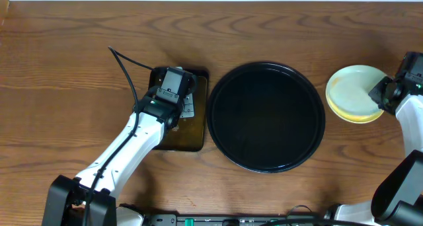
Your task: Clean dirty plates on tray and stack at the side
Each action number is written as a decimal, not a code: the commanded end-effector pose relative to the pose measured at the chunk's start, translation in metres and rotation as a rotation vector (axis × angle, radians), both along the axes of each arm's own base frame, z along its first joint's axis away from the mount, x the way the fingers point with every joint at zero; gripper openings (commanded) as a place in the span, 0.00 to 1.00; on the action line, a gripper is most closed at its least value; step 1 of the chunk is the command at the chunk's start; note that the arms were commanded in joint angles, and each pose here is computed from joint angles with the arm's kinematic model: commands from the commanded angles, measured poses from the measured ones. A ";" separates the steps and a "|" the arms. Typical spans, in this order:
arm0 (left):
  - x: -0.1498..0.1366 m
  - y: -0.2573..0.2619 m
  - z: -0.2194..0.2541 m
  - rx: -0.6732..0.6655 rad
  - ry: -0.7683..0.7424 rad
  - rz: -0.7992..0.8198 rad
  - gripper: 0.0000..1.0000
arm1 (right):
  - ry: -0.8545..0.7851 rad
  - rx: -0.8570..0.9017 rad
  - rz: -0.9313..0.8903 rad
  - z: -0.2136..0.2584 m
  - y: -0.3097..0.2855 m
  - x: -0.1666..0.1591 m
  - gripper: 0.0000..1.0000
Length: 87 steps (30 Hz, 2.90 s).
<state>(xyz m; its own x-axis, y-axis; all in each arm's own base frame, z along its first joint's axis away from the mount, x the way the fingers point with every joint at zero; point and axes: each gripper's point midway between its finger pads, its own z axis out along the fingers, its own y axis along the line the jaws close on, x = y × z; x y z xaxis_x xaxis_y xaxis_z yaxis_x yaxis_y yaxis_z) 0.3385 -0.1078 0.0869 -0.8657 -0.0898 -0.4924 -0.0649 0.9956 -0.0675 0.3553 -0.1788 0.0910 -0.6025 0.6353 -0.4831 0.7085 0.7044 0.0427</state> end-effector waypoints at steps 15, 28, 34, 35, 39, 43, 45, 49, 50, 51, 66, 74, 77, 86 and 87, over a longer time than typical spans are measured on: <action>0.003 0.003 -0.022 0.093 0.029 -0.105 0.08 | 0.103 0.347 0.410 -0.020 0.123 -0.008 0.35; 0.008 0.039 -0.089 0.133 0.182 -0.019 0.08 | 0.136 0.321 0.552 -0.021 0.167 -0.005 0.37; 0.010 0.046 -0.089 0.102 0.187 0.032 0.13 | 0.141 0.323 0.558 -0.021 0.170 -0.006 0.37; 0.009 0.042 -0.090 0.081 0.191 0.022 0.13 | 0.141 0.323 0.558 -0.021 0.170 -0.006 0.36; 0.003 -0.010 -0.087 -0.173 0.226 -0.140 0.07 | 0.141 0.323 0.558 -0.021 0.170 -0.006 0.37; -0.004 -0.037 -0.079 -0.295 0.230 -0.279 0.08 | 0.142 0.324 0.558 -0.021 0.170 -0.006 0.36; -0.001 -0.027 -0.082 -0.242 0.222 -0.253 0.08 | 0.142 0.324 0.558 -0.022 0.170 -0.006 0.37; 0.005 0.005 -0.089 -0.071 0.212 -0.154 0.08 | 0.142 0.324 0.558 -0.022 0.170 -0.006 0.36; 0.006 0.020 -0.091 -0.015 0.210 -0.077 0.08 | 0.143 0.324 0.558 -0.022 0.170 -0.006 0.37; 0.006 0.033 -0.091 0.032 0.209 -0.002 0.08 | 0.143 0.324 0.558 -0.022 0.170 -0.006 0.36; 0.005 -0.014 -0.085 -0.152 0.201 -0.241 0.07 | 0.144 0.325 0.557 -0.022 0.170 -0.007 0.36; 0.013 -0.008 -0.084 -0.120 0.168 -0.217 0.08 | 0.145 0.325 0.558 -0.022 0.170 -0.007 0.37; 0.014 0.004 -0.084 -0.069 0.167 -0.163 0.08 | 0.145 0.324 0.558 -0.022 0.170 -0.007 0.37; 0.022 0.006 -0.048 -0.068 0.071 -0.158 0.41 | 0.145 0.324 0.560 -0.022 0.170 -0.007 0.38; 0.023 0.008 -0.041 -0.058 0.052 -0.151 0.50 | 0.142 0.326 0.579 -0.021 0.171 -0.006 0.38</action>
<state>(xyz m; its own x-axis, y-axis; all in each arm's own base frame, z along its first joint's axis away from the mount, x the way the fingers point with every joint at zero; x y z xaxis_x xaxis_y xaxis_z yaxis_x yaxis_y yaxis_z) 0.3602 -0.1061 0.0261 -0.9182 0.0309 -0.3949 0.0968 0.9843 -0.1479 0.3482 -0.0125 0.0709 -0.9215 0.3252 -0.2121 0.2710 0.9299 0.2486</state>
